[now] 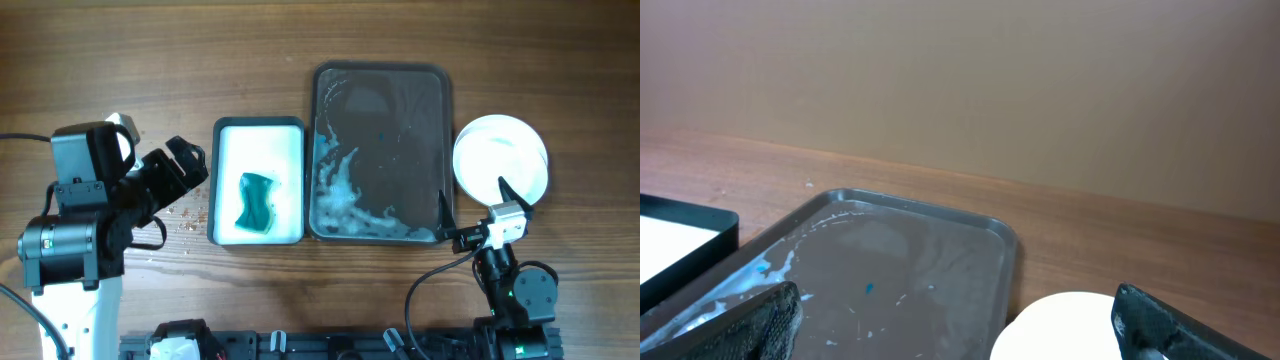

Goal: Clean dirty plates on tray and stack at the side

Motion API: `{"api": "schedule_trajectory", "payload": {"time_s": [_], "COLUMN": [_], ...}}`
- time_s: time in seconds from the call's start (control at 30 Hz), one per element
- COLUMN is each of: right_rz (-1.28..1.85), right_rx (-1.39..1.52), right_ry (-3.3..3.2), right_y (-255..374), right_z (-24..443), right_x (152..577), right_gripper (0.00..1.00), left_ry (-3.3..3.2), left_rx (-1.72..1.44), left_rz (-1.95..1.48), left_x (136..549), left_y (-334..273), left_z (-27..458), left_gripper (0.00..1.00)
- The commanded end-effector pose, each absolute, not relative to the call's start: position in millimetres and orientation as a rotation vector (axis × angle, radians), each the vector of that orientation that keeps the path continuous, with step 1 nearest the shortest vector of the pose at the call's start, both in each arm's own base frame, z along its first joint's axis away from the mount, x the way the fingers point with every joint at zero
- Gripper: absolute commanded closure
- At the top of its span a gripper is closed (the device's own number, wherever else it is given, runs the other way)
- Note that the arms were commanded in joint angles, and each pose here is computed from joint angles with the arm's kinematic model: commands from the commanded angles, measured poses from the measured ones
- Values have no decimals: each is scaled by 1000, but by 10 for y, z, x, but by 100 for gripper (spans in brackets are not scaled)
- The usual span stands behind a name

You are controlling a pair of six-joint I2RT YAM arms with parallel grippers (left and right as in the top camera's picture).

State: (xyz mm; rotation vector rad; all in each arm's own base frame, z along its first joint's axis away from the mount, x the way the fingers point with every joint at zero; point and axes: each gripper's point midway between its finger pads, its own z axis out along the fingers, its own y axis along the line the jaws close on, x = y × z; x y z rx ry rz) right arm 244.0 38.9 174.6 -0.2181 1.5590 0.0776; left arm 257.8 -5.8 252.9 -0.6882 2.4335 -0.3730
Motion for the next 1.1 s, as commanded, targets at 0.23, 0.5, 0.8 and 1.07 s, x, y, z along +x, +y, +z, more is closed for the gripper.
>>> {"api": "schedule_trajectory", "payload": {"time_s": [0.23,0.5,0.8,1.07], "right_rz": [74,74,74,74], "right_rx": [-186,-186,-186,-186], "right_ry": [1554,1554,1554,1554], "right_y": [347,347,347,347], "right_z": [1764,1765,1765,1765], "right_x": [2442,2442,2442,2442], "right_gripper": [0,0,0,0], "left_ry": [2419,2370,1866,1651], "left_rx": [-692,-589,-271,-182], "left_rz": [-354,-365,-476,-530], "left_x": [2591,2411,2239,2212], "left_y": [-17,-162,-343,-417], "left_z": [2561,2727,2995,2127], "left_gripper": [0,0,0,0]}}
